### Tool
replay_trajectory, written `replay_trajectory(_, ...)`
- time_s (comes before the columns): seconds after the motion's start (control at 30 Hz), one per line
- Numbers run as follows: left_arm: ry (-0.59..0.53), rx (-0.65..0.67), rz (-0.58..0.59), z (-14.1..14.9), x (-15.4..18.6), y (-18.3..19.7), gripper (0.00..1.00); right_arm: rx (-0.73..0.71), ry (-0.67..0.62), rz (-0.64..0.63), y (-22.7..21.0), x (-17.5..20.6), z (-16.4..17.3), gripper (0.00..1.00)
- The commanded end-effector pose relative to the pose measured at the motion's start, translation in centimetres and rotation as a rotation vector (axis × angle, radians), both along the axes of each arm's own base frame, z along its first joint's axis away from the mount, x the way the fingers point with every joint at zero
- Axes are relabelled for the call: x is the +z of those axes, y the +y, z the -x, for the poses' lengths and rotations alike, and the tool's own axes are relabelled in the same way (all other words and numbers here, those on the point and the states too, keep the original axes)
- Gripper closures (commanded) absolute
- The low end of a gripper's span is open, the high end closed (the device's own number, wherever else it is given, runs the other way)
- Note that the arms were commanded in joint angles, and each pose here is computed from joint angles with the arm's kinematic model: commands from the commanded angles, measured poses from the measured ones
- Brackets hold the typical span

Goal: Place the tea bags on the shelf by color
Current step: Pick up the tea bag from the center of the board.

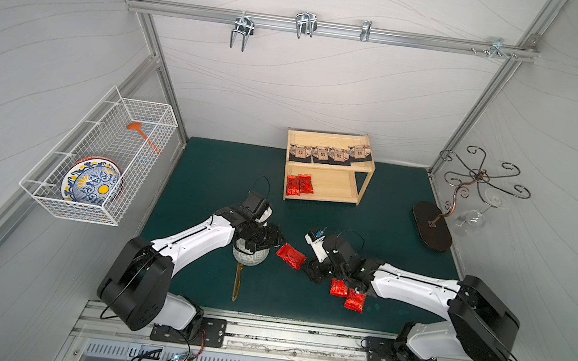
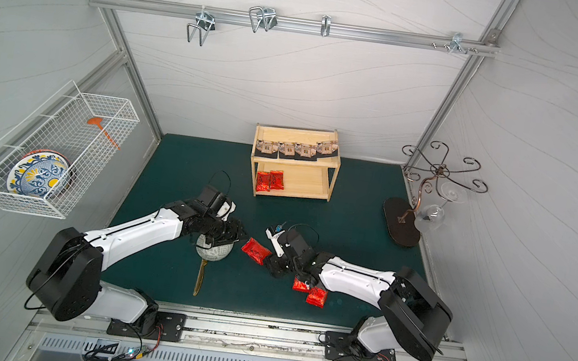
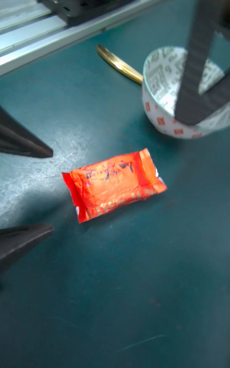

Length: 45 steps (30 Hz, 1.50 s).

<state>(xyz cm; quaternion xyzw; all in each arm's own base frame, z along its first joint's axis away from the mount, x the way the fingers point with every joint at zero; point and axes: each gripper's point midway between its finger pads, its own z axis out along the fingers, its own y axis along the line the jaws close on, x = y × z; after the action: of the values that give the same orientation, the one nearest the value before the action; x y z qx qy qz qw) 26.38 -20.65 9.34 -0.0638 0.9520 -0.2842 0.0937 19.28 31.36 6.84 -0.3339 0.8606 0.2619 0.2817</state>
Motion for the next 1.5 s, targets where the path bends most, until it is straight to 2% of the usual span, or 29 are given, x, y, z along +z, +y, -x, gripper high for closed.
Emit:
replay_trajectory(0.0, -0.09, -0.012, 0.02, -2.5, 2.4, -1.2, 0.34, 0.026, 0.01, -0.103, 2.0, 0.7, -0.2, 0.62)
replay_trajectory(0.1, -0.079, -0.021, 0.011, -2.8, 2.0, -1.5, 0.38, 0.03, 0.018, -0.098, 2.5, -0.1, -0.5, 0.73)
replay_trajectory(0.3, -0.049, -0.05, -0.017, -2.5, 0.5, -2.2, 0.41, 0.01, 0.056, -0.097, 2.1, -1.8, -1.5, 0.81)
replay_trajectory(0.63, -0.003, -0.081, -0.028, -2.0, -1.0, -3.2, 0.48, -0.017, 0.108, -0.094, 1.7, -3.9, -1.4, 0.82)
replay_trajectory(0.93, 0.012, -0.108, -0.031, -1.3, -1.7, -3.9, 0.59, -0.034, 0.122, -0.096, 1.4, -4.3, -1.6, 0.82)
replay_trajectory(1.3, 0.008, -0.116, -0.055, -1.1, -1.9, -3.6, 0.98, -0.047, 0.145, -0.099, 1.2, -4.7, -1.7, 0.82)
replay_trajectory(1.47, -0.016, -0.122, -0.07, -1.2, -1.0, -3.3, 1.0, -0.066, 0.147, -0.13, 1.1, -3.2, -2.0, 0.77)
